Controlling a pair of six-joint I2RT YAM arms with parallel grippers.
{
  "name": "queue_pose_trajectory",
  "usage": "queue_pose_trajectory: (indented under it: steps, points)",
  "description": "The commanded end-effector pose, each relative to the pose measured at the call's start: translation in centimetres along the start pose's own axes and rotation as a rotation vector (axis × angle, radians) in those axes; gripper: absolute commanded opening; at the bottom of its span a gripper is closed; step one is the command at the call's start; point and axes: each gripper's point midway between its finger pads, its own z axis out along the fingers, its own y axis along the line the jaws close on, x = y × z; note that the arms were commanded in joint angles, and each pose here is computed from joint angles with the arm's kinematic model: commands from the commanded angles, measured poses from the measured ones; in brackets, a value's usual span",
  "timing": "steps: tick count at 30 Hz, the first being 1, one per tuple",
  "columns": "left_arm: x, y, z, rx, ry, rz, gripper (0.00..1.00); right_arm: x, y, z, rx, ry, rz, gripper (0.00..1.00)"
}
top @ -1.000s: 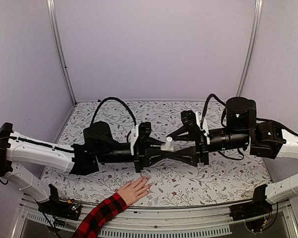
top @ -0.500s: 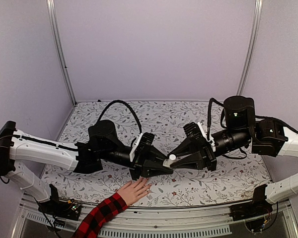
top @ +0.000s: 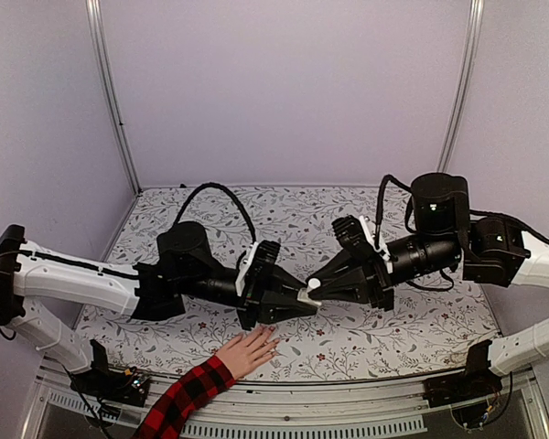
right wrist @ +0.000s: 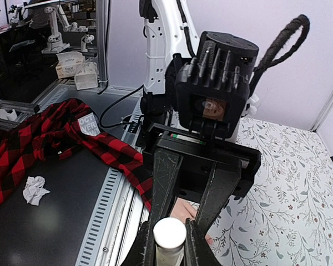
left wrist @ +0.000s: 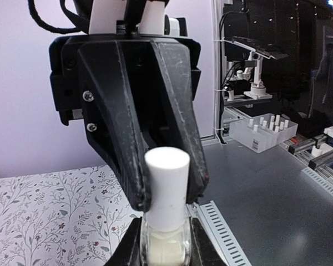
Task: Paint the nails
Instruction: Screw the nail polish bottle.
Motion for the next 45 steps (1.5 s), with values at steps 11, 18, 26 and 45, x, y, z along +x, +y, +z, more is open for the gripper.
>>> queue_pose_trajectory:
  steps: [11,18,26,45]
  points:
    - [-2.9,5.4,-3.3,-0.372,-0.086,0.062,0.0,0.5,-3.5,1.1,0.173,0.021,0.103,0.0]
    - [-3.0,7.6,-4.5,-0.518,-0.086,0.061,0.0,1.4,-5.0,1.7,0.247,0.036,0.148,0.0]
    - [-1.8,11.0,-6.0,-0.736,-0.054,0.043,0.0,3.3,-8.9,2.4,0.442,0.088,0.258,0.0]
    - [1.2,10.5,-4.1,-0.59,0.04,-0.006,0.0,3.7,-10.8,1.2,0.582,0.028,0.359,0.28]
